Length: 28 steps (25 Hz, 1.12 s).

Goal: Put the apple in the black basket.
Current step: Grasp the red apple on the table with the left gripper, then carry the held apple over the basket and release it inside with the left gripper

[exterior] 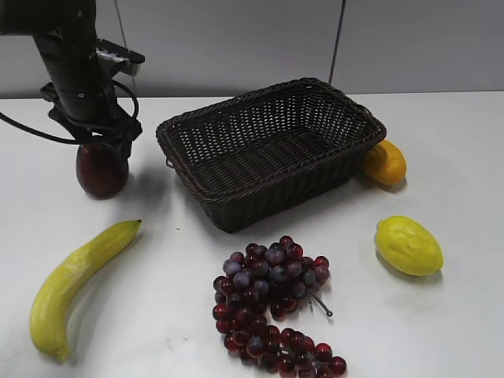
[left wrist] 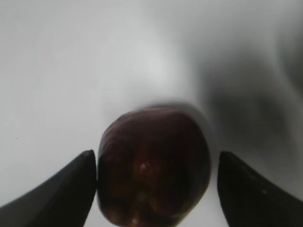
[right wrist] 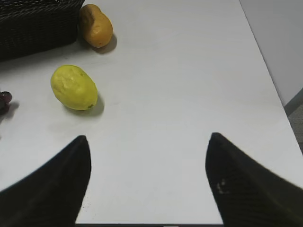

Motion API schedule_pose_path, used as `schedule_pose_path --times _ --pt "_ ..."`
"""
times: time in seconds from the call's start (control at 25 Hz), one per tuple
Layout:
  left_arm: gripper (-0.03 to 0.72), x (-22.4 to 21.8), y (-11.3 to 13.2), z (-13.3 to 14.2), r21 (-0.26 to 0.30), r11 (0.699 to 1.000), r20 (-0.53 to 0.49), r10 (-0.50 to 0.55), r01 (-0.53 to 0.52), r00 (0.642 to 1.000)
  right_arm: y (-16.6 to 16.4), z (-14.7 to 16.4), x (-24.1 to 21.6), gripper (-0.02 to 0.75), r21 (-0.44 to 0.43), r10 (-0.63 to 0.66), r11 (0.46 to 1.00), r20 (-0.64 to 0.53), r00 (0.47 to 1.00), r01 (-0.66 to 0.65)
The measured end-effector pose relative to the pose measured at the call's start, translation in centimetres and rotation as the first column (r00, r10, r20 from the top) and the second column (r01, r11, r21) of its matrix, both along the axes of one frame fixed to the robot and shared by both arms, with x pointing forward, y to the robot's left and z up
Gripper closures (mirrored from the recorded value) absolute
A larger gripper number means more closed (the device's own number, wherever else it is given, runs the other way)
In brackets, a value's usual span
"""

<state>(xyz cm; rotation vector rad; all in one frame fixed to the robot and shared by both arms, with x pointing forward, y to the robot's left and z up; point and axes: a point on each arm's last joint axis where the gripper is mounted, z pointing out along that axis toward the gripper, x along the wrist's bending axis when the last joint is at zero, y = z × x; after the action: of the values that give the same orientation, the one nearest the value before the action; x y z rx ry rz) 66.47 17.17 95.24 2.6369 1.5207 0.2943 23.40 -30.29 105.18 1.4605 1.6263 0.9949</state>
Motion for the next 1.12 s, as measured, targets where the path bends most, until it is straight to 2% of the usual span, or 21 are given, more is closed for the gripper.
schedule_pose_path --times 0.32,0.52,0.68,0.88,1.0,1.12 --pt "0.107 0.1 0.1 -1.2 0.03 1.0 -0.027 -0.007 0.008 1.0 0.0 0.0 0.0 0.164 0.0 0.0 1.0 0.0 1.0 0.0" --pt "0.158 0.2 0.1 -1.1 0.032 0.999 -0.031 -0.005 0.006 1.0 0.0 0.0 0.0 0.164 0.0 0.0 1.0 0.0 1.0 0.0" --pt "0.158 0.2 0.1 -1.1 0.034 0.999 -0.031 -0.006 0.007 1.0 0.0 0.0 0.0 0.164 0.0 0.0 1.0 0.0 1.0 0.0" --pt "0.158 0.1 0.4 -1.1 0.072 0.997 -0.04 -0.018 0.02 0.999 0.0 0.0 0.0 0.164 0.0 0.0 1.0 0.0 1.0 0.0" --pt "0.19 -0.1 0.6 -0.3 0.094 0.995 -0.037 -0.023 0.026 0.999 0.0 0.0 0.0 0.164 0.0 0.0 1.0 0.0 1.0 0.0" --pt "0.19 -0.3 0.8 1.5 0.085 0.996 0.001 -0.022 0.021 1.0 0.0 0.0 0.0 0.164 0.0 0.0 1.0 0.0 1.0 0.0"
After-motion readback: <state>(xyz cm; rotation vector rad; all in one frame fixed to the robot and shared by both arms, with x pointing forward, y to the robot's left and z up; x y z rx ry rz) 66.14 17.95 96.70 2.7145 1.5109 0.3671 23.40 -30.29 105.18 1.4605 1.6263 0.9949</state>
